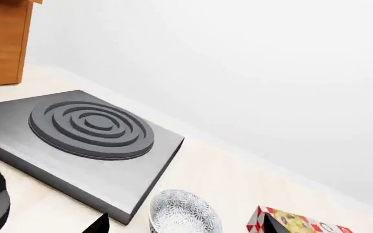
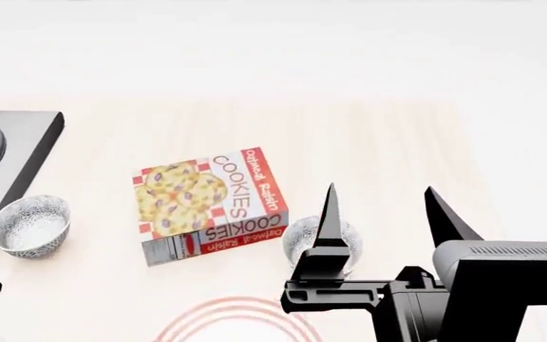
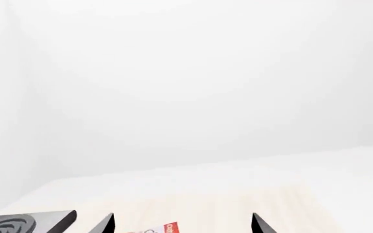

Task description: Pick the akita bowl next to the plate and place it on the plate.

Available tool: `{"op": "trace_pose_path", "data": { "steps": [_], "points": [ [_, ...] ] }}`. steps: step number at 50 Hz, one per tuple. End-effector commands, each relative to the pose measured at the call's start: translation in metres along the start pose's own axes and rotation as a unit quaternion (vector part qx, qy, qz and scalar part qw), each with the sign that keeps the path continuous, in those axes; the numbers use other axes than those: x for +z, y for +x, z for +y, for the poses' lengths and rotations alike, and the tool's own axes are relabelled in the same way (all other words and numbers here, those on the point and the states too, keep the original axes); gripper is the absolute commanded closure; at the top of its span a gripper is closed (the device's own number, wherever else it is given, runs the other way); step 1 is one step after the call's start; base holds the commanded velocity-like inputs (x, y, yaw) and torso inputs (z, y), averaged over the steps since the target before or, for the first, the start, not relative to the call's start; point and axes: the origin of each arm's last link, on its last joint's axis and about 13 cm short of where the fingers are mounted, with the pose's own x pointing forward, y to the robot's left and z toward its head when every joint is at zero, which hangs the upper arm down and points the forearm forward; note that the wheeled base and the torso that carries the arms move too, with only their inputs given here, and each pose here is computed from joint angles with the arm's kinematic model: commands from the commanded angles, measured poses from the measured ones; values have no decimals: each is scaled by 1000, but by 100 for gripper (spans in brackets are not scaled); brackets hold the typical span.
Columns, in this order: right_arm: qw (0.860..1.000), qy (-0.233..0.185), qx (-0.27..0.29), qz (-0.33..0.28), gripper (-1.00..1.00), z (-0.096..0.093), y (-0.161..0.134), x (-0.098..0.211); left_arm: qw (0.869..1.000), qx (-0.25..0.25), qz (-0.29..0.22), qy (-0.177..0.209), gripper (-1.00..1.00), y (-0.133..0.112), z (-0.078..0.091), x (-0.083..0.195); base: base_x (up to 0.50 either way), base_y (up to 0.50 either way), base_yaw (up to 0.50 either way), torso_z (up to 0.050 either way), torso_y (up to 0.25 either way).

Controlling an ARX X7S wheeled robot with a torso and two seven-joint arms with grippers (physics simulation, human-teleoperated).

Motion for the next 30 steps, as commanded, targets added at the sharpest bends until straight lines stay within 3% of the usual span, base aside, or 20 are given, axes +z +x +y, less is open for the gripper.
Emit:
{"op": "trace_pose_path", "data": {
  "steps": [1, 19, 26, 27, 29, 30],
  "points": [
    [1000, 0, 1, 0, -100, 0, 0, 0, 1000, 0, 0, 0, -100, 1, 1, -2, 500, 0, 0, 0, 0],
    [1000, -2, 8, -2, -100, 1, 0, -2, 1000, 0, -2, -1, -100, 0, 1, 0, 500, 0, 0, 0, 1],
    [998, -14, -15, 54, -100, -4, 11, -17, 1000, 2, -2, -2, -100, 0, 1, 0, 0, 0, 0, 0, 0],
    [998, 1, -18, 64, -100, -4, 15, -16, 1000, 3, -2, -3, -100, 0, 2, 0, 0, 0, 0, 0, 0],
    [996, -28, -49, 74, -100, -6, 19, -15, 1000, 3, -2, -3, -100, 0, 1, 0, 0, 0, 0, 0, 0],
    [996, -20, -40, 78, -100, -6, 21, -13, 1000, 3, -2, -3, -100, 0, 1, 0, 0, 0, 0, 0, 0]
  ]
}}
